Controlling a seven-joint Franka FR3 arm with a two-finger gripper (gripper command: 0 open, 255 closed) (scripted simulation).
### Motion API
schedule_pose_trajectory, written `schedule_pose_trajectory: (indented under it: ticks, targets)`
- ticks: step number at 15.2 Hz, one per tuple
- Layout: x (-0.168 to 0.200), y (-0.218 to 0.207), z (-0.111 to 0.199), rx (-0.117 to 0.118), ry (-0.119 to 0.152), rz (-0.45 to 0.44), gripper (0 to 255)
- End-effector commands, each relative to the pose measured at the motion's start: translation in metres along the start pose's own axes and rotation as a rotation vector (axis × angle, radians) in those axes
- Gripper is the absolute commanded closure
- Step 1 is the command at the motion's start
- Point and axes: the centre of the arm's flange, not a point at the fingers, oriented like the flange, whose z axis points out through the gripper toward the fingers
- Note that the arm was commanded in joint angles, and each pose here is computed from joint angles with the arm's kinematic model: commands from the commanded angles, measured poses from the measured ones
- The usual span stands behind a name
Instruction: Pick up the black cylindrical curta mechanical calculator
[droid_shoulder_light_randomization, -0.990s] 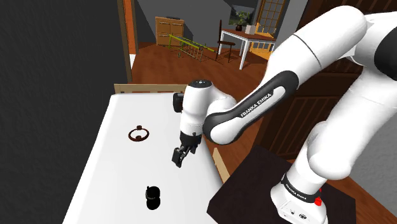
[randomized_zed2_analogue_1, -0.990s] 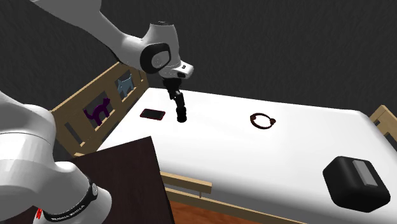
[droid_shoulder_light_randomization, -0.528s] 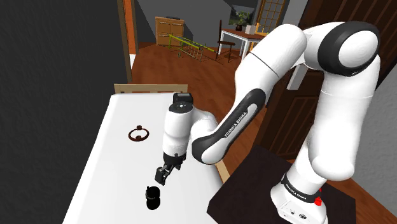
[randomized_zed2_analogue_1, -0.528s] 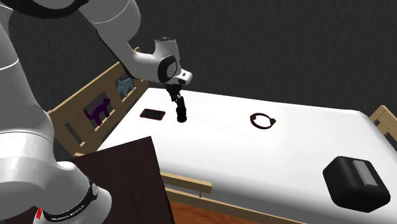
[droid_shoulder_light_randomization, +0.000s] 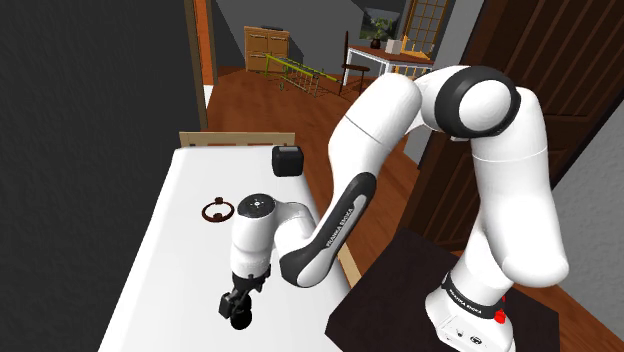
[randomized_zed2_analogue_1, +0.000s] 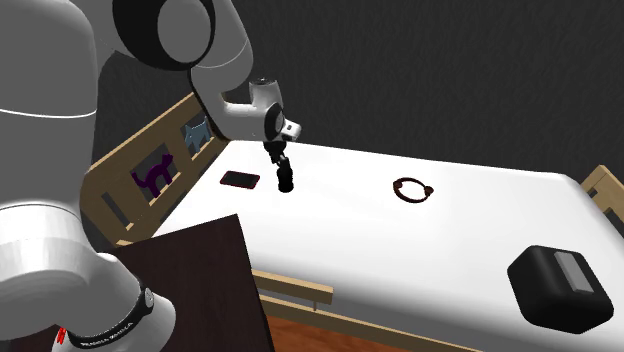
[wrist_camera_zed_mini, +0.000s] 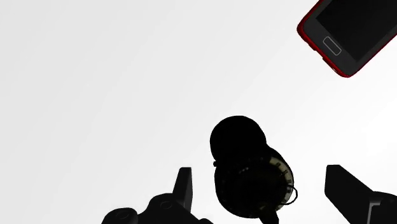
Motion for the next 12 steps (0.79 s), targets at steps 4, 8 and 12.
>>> schedule_pose_trajectory:
  ticks: [4,8,12]
  targets:
    - [-0.002,-0.002,0.026,0.000,0.001,-0.001,0]
    - [-0.003,-0.001,0.040,0.000,0.001,-0.001,0]
    - [-0.004,-0.002,0.040,0.000,0.001,-0.001,255]
